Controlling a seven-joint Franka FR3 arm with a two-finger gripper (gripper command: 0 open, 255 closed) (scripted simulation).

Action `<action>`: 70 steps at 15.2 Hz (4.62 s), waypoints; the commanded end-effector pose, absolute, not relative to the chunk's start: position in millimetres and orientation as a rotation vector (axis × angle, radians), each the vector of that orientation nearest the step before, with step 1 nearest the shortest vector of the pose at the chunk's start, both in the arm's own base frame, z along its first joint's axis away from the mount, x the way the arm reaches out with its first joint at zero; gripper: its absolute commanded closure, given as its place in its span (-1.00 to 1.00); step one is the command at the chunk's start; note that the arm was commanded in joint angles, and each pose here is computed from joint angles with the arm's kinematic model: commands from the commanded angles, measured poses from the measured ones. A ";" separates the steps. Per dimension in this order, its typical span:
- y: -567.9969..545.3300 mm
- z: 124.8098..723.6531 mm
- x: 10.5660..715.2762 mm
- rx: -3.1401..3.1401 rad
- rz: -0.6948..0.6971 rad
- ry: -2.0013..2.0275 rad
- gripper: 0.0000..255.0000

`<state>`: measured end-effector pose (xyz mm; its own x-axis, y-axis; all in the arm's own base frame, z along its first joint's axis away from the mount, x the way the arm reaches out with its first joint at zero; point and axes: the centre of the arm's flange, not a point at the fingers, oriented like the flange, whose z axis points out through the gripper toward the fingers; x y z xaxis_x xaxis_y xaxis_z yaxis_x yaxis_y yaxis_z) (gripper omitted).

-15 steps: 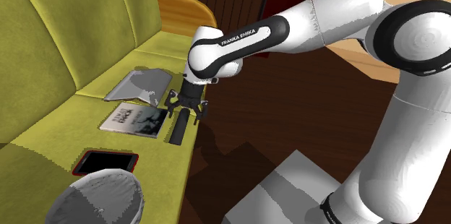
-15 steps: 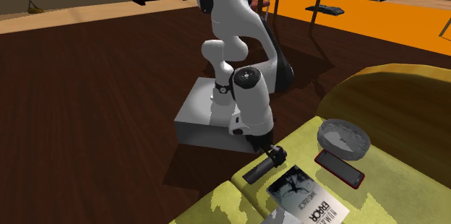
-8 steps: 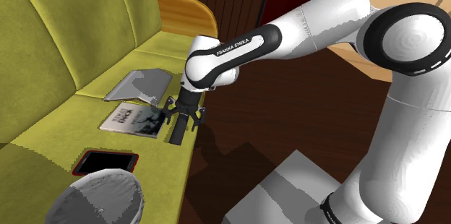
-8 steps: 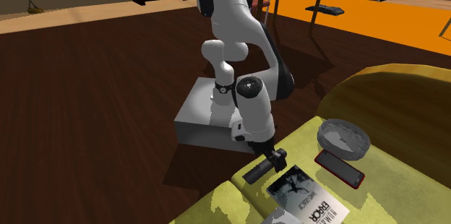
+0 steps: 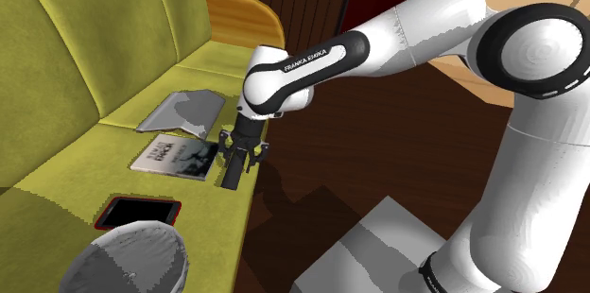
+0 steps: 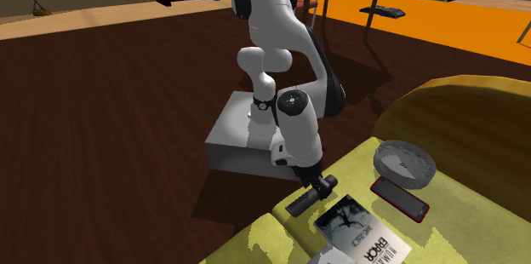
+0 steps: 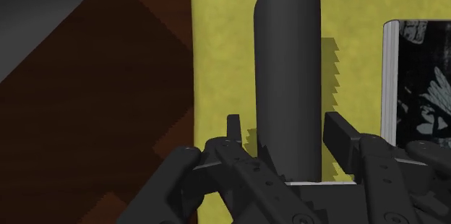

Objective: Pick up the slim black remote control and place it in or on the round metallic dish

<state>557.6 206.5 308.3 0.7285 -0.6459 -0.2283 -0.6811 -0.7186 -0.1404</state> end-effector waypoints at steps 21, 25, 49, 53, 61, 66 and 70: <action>210.0 380.4 558.5 -2.710 0.224 1.052 1.00; 210.0 401.5 558.5 -2.710 0.224 1.052 1.00; 404.7 428.5 447.2 -2.710 0.224 1.052 1.00; 450.5 426.7 421.0 -2.710 0.224 1.052 1.00; 527.4 418.3 377.0 -2.710 0.224 1.052 1.00; 527.4 391.9 377.0 -2.710 0.224 1.052 1.00; 527.4 370.8 377.0 -2.710 0.224 1.052 1.00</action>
<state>379.1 528.0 378.2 0.7312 -0.6457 -0.2201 -0.6799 -0.7159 -0.1589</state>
